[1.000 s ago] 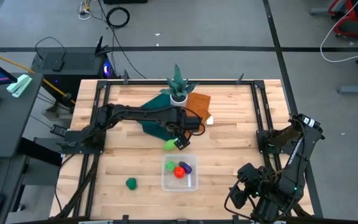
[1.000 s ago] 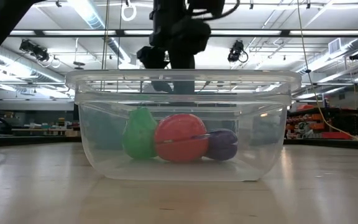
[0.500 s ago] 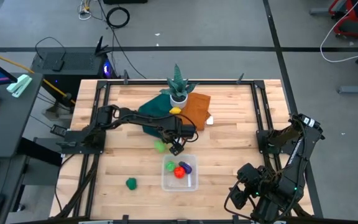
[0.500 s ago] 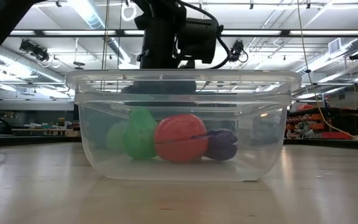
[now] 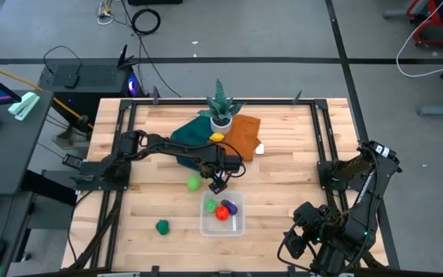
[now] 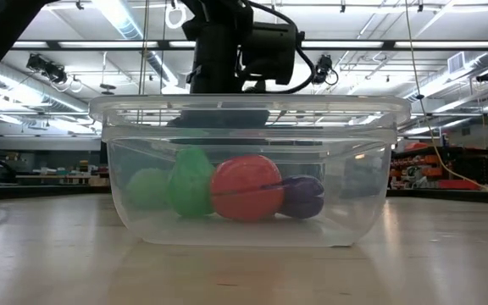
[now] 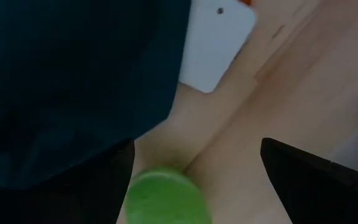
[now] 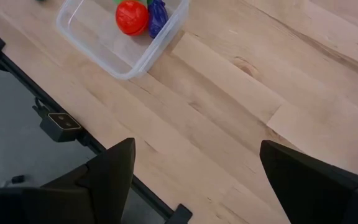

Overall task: Pick and placing Produce into tupperware
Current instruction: Put the green melon into the transparent bin

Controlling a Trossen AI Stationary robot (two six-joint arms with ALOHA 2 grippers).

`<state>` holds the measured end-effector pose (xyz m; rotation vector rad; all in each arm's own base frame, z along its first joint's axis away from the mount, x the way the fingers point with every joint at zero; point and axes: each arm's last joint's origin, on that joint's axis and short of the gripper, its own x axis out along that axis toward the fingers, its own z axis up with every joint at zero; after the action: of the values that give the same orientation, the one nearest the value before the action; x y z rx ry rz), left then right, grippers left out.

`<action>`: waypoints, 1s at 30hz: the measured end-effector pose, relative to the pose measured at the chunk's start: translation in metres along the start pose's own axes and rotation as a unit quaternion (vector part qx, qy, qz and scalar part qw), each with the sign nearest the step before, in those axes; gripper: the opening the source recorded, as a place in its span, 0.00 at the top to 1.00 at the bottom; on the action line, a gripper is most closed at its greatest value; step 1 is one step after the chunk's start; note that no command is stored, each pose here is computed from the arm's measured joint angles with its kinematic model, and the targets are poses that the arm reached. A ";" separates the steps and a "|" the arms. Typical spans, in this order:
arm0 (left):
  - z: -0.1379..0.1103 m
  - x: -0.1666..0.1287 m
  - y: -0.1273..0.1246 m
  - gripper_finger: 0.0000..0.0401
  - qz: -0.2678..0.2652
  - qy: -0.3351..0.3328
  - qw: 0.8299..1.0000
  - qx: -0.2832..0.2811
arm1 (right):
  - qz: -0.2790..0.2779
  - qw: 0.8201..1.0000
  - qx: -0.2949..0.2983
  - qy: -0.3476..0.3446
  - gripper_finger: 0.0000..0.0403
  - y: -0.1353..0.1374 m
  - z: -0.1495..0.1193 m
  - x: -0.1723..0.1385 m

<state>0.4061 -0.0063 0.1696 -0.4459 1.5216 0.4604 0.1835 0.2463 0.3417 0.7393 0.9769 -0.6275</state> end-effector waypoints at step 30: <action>-0.056 -0.099 0.004 0.12 -0.044 -0.036 0.998 0.002 | 0.002 1.000 0.000 -0.005 0.23 0.000 0.000 0.000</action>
<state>0.3568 -0.0344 0.2689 -0.4871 1.4270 0.4004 0.1838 0.2462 0.3418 0.7375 0.9660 -0.6281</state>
